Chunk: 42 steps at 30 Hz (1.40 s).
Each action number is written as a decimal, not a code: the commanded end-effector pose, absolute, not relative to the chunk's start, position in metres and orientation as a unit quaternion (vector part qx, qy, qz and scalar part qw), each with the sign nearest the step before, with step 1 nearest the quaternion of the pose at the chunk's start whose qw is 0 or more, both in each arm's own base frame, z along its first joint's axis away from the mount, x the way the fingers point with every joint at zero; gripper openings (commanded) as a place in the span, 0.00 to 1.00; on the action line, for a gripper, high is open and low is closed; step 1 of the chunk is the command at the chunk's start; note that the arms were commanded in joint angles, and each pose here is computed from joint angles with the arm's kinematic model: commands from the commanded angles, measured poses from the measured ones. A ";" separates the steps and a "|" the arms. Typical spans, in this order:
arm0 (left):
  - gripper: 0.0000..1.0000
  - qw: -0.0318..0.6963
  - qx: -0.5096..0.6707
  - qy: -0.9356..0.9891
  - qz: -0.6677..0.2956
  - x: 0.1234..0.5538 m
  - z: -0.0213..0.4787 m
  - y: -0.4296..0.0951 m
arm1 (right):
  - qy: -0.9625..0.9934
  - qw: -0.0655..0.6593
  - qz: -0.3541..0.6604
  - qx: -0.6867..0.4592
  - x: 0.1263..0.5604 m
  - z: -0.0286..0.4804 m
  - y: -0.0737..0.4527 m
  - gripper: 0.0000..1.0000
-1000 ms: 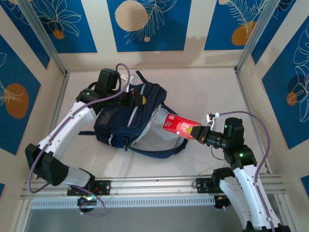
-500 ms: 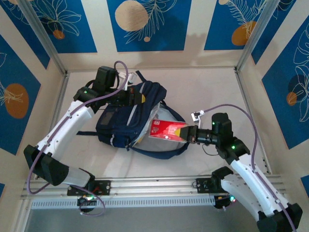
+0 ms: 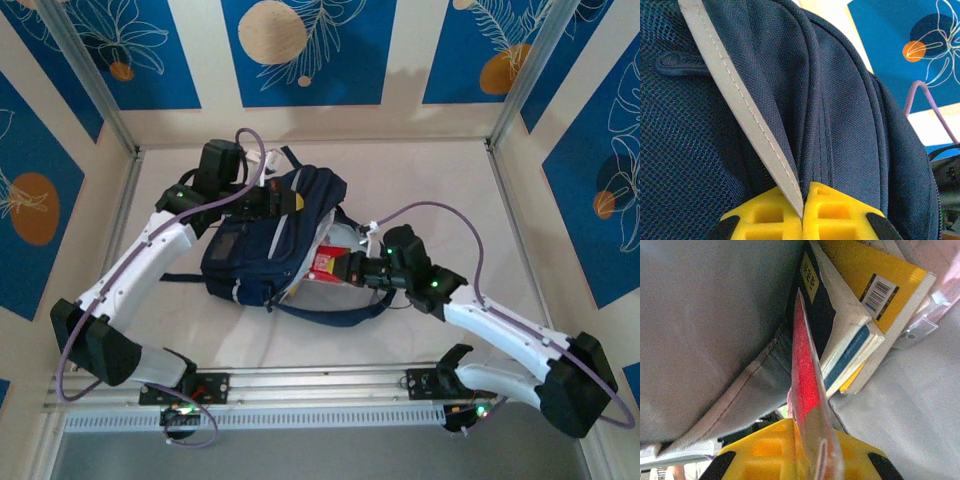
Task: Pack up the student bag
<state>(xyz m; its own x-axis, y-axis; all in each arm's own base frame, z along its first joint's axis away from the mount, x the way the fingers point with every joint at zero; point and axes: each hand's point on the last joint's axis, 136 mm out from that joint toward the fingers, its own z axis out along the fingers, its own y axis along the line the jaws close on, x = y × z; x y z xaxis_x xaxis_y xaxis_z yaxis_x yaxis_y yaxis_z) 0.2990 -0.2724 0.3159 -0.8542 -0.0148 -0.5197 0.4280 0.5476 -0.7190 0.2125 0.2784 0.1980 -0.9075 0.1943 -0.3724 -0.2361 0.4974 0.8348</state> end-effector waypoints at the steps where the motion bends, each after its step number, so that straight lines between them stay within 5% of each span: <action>1: 0.00 0.331 0.180 0.758 -0.532 0.288 0.397 -0.278 | 0.815 0.278 0.509 0.005 0.237 0.226 0.292 0.03; 8: 0.00 0.342 0.174 0.745 -0.546 0.288 0.404 -0.279 | 0.795 0.265 0.538 0.095 0.266 0.211 0.319 0.07; 23: 0.00 0.359 0.160 0.726 -0.563 0.297 0.422 -0.278 | 0.833 0.205 0.508 0.084 0.278 0.164 0.425 0.18; 42: 0.00 0.359 0.130 0.681 -0.625 0.300 0.443 -0.269 | 0.802 0.126 0.582 0.033 0.293 0.119 0.459 0.31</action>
